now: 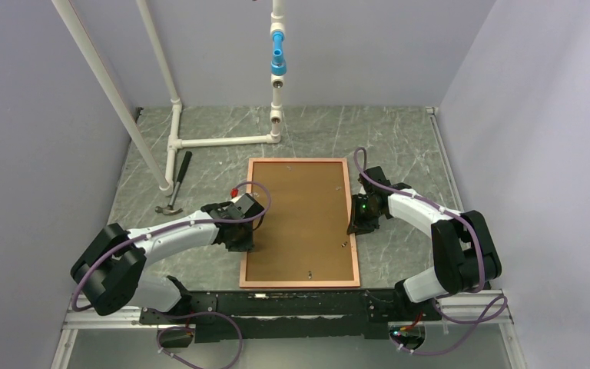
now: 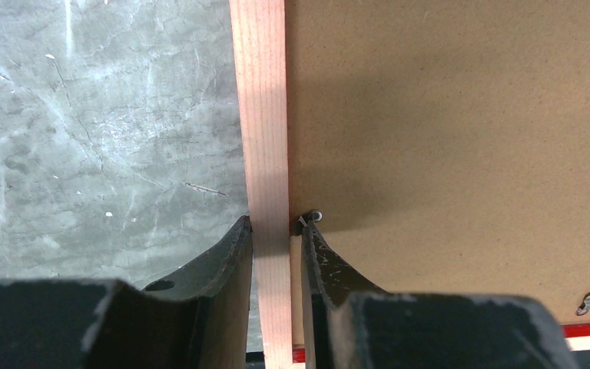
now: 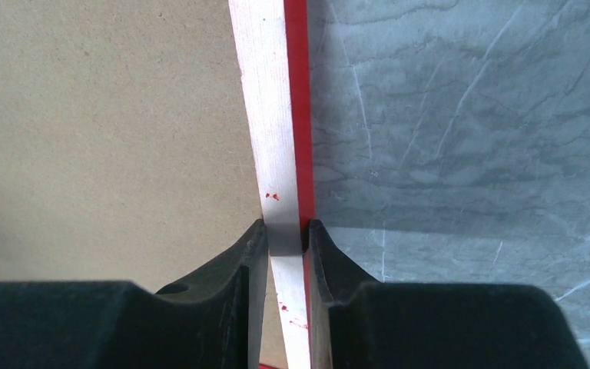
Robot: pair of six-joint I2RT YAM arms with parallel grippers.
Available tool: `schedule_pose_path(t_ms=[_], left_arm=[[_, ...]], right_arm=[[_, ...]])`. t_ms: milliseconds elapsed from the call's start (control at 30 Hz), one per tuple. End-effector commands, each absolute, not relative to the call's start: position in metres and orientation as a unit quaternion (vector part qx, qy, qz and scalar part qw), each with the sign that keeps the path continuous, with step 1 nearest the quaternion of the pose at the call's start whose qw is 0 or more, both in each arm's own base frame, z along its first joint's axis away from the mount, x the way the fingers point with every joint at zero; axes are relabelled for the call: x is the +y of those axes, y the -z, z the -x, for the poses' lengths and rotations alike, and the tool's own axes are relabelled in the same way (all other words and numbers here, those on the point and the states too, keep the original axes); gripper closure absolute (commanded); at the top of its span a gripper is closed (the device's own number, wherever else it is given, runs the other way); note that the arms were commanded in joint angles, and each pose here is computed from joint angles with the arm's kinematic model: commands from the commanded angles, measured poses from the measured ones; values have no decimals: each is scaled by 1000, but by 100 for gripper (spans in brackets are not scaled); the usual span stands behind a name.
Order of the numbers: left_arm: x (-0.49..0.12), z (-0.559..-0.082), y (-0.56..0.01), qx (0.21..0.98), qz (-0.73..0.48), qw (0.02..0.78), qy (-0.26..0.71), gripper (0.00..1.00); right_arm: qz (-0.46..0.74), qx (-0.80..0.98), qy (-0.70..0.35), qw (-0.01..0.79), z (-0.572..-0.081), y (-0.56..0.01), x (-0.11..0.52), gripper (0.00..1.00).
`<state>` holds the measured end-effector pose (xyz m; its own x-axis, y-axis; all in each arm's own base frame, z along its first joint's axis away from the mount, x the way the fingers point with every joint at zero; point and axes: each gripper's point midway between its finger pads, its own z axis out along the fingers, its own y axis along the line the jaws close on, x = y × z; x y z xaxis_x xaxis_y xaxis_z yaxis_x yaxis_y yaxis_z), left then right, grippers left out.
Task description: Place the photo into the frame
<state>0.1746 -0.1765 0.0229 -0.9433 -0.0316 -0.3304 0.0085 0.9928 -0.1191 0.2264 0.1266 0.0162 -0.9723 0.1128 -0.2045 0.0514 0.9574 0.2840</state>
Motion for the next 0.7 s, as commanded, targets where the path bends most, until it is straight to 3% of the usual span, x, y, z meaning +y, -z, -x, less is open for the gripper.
schedule_pose_path(t_ms=[0,167,300,467,667], left_arm=[[-183,-175,-27,982,-12,173,70,96],[-182,-180,-45,975,11,202,91,46],[-175,-182,-51,971,27,211,110,21],[-165,-182,-45,967,52,205,143,13],[-145,-179,-35,971,66,197,121,13]], right_arm=[[-31,984,-140,105,-224,-2,131,85],[-17,984,-143,100,-223,-1,139,84],[-3,985,-144,98,-224,-1,148,82],[8,984,-141,108,-231,-7,159,75],[15,983,-136,119,-229,-15,161,42]])
